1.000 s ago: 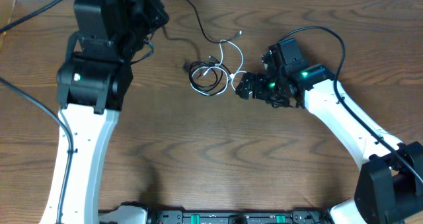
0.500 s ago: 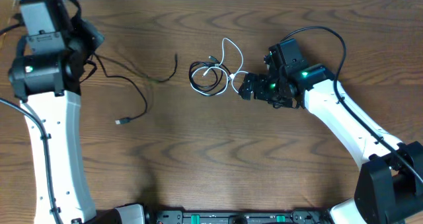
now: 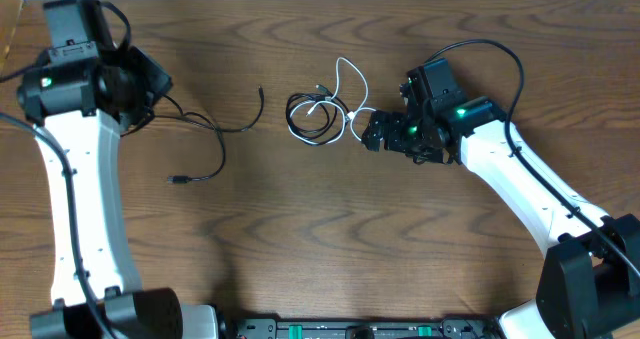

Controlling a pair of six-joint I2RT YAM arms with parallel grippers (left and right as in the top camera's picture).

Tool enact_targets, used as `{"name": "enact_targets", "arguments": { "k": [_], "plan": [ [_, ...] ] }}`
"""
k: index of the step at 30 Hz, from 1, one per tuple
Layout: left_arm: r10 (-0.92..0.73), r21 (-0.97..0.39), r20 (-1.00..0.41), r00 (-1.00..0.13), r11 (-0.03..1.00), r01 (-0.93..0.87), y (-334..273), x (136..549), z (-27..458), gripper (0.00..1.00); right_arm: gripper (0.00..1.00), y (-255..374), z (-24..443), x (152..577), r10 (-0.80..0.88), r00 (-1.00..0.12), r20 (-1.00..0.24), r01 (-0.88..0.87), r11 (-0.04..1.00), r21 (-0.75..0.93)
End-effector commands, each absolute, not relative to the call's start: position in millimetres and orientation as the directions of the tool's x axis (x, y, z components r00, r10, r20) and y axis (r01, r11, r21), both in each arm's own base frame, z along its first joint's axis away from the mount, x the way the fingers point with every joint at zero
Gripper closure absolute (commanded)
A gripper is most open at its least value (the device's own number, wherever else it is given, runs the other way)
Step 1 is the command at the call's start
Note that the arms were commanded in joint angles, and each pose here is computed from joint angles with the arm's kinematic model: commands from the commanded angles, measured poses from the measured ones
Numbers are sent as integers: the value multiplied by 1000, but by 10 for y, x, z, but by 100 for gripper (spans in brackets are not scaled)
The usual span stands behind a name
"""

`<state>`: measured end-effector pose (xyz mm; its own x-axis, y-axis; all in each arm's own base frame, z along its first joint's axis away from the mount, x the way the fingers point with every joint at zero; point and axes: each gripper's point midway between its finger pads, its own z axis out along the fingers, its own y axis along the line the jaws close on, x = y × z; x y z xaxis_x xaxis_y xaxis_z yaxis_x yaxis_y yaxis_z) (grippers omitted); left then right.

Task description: Untangle cables

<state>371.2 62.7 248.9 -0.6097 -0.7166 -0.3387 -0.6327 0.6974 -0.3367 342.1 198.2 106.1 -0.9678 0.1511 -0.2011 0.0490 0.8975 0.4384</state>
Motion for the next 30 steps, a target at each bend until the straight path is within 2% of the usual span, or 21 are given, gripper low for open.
{"name": "enact_targets", "arguments": {
  "k": [1, 3, 6, 8, 9, 11, 16, 18, 23, 26, 30],
  "plan": [
    [-693, -389, -160, -703, 699, -600, 293, 3714, 2216, 60, 1, 1974, 1019, 3411, 140, -969, -204, 42, 906, 422],
    [-667, -396, -42, -743, 694, -601, 72, 3669, 2034, 60, 1, 1974, 1018, 3411, 140, -969, -204, 42, 906, 421],
    [-633, -356, -28, -774, 730, -583, 32, 3699, 1876, 60, 1, 1971, 1014, 3407, 139, -969, -202, 43, 907, 420],
    [-648, -289, -99, -755, 745, -602, 233, 3783, 1807, 59, 1, 1958, 1003, 3388, 139, -971, -195, 47, 909, 413],
    [-662, -256, -155, -733, 744, -617, 392, 3838, 1808, 56, 1, 1952, 998, 3379, 139, -972, -191, 49, 910, 411],
    [-710, -223, -241, -662, 704, -674, 713, 3930, 1838, 52, 1, 1946, 991, 3366, 134, -973, -189, 47, 913, 404],
    [-763, -269, -404, -505, 627, -731, 1390, 4205, 1971, 52, 1, 1946, 994, 3379, 125, -972, -199, 35, 915, 402],
    [-730, -219, -486, -480, 634, -742, 1658, 4268, 1989, 52, 1, 1948, 996, 3382, 125, -972, -201, 34, 915, 403],
    [-665, 0, -596, -450, 561, -828, 2281, 4219, 1775, 52, 1, 1935, 982, 3350, 107, -975, -195, 22, 919, 394],
    [-615, 91, -575, -539, 606, -790, 2519, 4328, 1371, 52, 1, 1919, 967, 3314, 94, -978, -184, 16, 923, 385],
    [-614, 112, -584, -531, 587, -802, 2820, 4405, 1043, 52, 1, 1888, 941, 3250, 59, -983, -171, -7, 931, 365]
  ]
}}
